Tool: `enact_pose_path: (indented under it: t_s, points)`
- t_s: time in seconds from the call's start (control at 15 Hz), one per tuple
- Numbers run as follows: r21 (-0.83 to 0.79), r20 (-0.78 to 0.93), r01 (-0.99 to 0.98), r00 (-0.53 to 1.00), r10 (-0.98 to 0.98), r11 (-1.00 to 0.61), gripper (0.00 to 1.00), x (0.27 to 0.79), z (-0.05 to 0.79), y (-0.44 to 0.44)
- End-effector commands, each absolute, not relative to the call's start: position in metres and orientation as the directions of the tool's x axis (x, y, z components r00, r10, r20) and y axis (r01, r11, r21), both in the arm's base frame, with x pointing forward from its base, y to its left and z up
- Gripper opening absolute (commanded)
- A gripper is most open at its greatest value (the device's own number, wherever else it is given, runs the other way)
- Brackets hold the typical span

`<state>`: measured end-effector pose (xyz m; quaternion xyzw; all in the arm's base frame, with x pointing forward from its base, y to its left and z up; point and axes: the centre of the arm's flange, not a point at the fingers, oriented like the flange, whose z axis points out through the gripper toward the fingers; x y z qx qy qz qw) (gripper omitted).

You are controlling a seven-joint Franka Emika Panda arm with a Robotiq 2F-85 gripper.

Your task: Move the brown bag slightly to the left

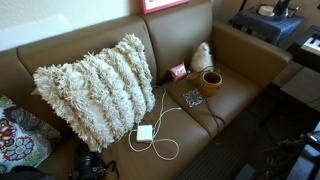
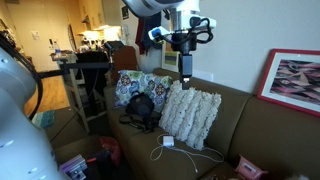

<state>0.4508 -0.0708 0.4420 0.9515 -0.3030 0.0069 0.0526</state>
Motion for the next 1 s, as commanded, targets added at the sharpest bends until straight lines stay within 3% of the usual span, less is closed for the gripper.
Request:
enact_pose_path:
  t_s: [0.0, 0.4, 0.93]
  points:
    - [0.096, 0.046, -0.575, 0.818, -0.573, -0.813, 1.0, 0.451, 0.442, -0.069]
    - [0.136, 0.068, -0.524, 0.851, -0.52, -0.841, 1.0, 0.445, 0.437, -0.032]
    - [0.195, 0.133, -0.611, 0.792, -0.597, -0.767, 1.0, 0.521, 0.433, -0.012]
